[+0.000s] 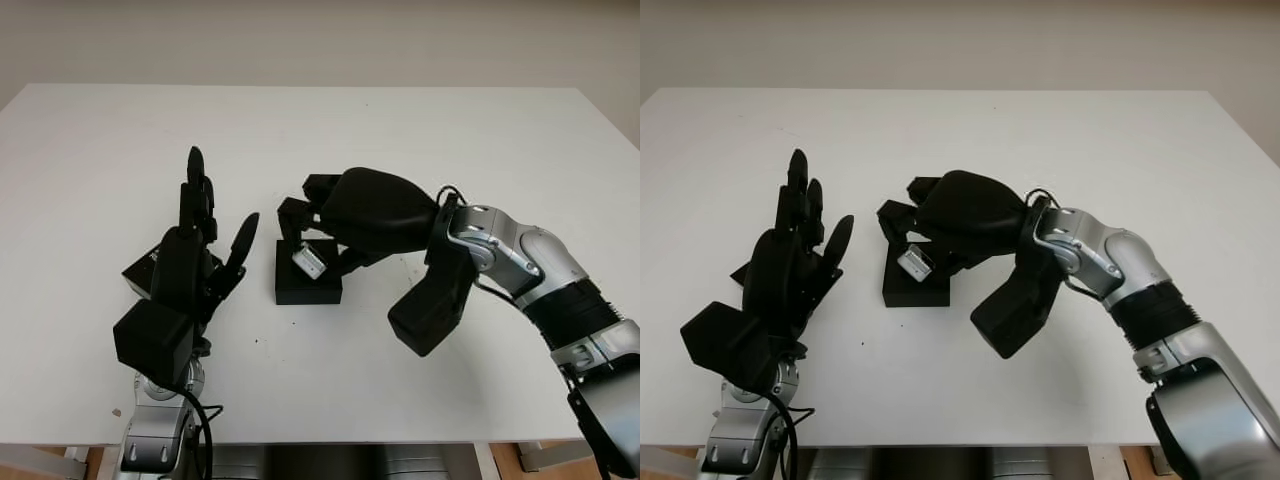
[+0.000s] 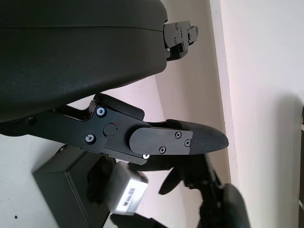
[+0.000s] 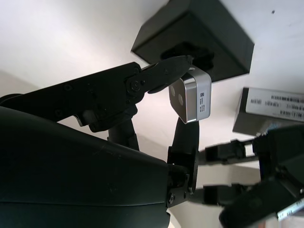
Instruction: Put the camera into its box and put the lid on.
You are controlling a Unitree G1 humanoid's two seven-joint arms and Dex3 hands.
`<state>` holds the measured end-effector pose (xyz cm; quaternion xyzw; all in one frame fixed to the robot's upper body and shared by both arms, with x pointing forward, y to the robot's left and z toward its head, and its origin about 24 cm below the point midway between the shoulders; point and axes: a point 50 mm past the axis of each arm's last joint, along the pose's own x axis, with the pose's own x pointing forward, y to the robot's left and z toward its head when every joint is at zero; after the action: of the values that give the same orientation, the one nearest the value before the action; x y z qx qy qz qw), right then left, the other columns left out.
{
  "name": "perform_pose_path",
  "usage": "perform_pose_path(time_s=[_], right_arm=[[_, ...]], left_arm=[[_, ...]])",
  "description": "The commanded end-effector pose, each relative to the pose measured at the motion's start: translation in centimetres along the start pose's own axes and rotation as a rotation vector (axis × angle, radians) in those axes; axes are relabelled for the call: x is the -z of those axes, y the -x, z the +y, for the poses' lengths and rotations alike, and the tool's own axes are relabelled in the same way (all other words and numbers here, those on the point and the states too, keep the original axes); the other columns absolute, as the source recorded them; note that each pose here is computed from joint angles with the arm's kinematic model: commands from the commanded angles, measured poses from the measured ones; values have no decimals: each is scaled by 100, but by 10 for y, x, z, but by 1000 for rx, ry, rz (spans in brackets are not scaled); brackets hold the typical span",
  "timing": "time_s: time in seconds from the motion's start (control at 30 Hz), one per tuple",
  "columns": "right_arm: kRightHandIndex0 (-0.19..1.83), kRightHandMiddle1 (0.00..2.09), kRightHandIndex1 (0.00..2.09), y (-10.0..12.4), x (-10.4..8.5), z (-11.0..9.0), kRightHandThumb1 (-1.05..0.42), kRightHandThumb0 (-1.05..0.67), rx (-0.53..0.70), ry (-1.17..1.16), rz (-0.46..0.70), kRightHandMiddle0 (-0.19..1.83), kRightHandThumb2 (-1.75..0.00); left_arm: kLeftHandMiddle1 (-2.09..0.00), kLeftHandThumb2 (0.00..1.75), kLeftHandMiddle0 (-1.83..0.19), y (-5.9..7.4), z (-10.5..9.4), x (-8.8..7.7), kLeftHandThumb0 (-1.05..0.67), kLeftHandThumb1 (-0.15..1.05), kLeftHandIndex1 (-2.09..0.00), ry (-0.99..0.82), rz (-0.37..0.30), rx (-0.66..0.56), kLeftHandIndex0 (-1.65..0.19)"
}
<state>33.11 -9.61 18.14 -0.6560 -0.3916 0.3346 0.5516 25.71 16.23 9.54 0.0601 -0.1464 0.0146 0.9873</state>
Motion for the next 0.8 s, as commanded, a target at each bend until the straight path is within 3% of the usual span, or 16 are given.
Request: perform_pose_path(time_s=[0.0, 0.4, 0.63, 0.77], right_arm=[[23, 183, 209, 1, 6, -11, -105, -43, 25, 33, 2, 30, -7], [28, 167, 205, 3, 12, -25, -102, -40, 59, 179, -36, 37, -5], [39, 153, 163, 1, 12, -20, -99, -35, -7, 305, -74, 44, -5], [39, 140, 156, 0, 9, -18, -98, -35, -6, 365, -126, 46, -5]], left_arm=[[-6, 33, 13, -2, -1, -3, -69, 105, -5, 3, -15, -1, 16], [-5, 33, 14, -3, -1, -4, -68, 105, -5, 3, -22, 0, 17], [-5, 33, 14, -2, -1, -4, -68, 105, -5, 8, -19, -3, 17], [-5, 33, 14, -2, -1, -4, -67, 105, -5, 9, -16, -6, 17]])
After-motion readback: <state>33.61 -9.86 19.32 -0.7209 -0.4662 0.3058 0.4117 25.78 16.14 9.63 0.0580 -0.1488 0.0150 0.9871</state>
